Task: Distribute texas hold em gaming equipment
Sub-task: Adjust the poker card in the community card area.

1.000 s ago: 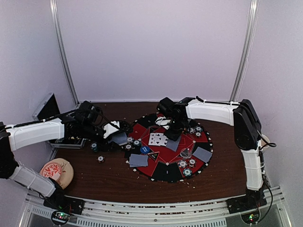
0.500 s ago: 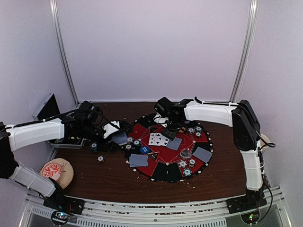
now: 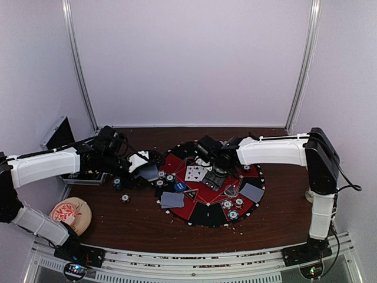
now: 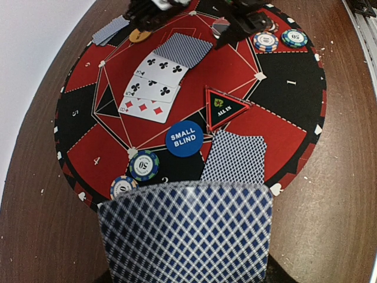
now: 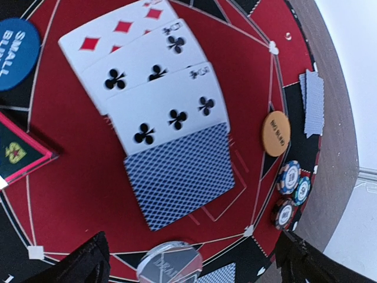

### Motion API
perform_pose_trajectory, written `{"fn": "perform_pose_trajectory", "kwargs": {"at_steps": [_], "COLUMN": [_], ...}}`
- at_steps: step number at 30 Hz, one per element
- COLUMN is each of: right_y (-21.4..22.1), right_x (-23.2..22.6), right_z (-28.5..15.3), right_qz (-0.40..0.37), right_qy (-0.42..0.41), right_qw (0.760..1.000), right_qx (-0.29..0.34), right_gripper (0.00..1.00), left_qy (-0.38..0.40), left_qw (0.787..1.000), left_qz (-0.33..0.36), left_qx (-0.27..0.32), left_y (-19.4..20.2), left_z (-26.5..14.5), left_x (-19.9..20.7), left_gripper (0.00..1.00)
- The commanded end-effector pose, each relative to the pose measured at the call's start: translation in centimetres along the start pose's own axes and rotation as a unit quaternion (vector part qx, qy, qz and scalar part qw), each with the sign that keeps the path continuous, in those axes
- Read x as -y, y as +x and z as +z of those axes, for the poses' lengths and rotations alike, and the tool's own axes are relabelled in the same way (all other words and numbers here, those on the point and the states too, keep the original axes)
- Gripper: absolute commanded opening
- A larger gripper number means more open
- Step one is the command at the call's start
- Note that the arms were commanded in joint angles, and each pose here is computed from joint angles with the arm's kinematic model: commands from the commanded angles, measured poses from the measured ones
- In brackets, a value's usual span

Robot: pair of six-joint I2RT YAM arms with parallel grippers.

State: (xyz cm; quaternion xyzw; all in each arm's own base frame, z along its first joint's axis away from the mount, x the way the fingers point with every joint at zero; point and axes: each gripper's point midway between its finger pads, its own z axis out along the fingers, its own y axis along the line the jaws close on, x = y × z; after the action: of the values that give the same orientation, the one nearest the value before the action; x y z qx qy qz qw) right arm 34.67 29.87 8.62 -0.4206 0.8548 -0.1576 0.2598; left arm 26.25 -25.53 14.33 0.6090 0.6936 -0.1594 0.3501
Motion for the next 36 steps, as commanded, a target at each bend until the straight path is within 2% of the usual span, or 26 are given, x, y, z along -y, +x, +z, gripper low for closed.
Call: {"fn": "perform_pose_trajectory", "kwargs": {"at_steps": [1,11,20,36], "right_y": [1.2,2.6,3.1,3.0], "right_x": [-1.0,-0.7,-1.4,0.6], "right_z": [-0.3,2.0,3.2,4.3], "right_qz": [0.016,0.013,-0.001,-0.002], "right_qy": [0.013,0.078,0.079,0.109], "right_qw": [1.000,0.996,0.996,0.992], "right_qx": [0.002,-0.029,-0.040,-0.056], "right_gripper": [1.00,1.00,1.00,1.00], "left_qy": [-0.004,-0.004,-0.004,-0.006], "left_qw": [1.000,1.000,1.000,1.000], "left_qz": [0.009,0.008,0.007,0.008], "left_qx": [0.015,0.014,0.014,0.016], "left_y": [-0.7,-0.6,-0.5,-0.7], "left_z": [0.0,0.0,0.0,-0.2], "left_x": [-0.1,-0.1,-0.1,-0.1], "left_gripper": [0.54,0.54,0.54,0.54]}}
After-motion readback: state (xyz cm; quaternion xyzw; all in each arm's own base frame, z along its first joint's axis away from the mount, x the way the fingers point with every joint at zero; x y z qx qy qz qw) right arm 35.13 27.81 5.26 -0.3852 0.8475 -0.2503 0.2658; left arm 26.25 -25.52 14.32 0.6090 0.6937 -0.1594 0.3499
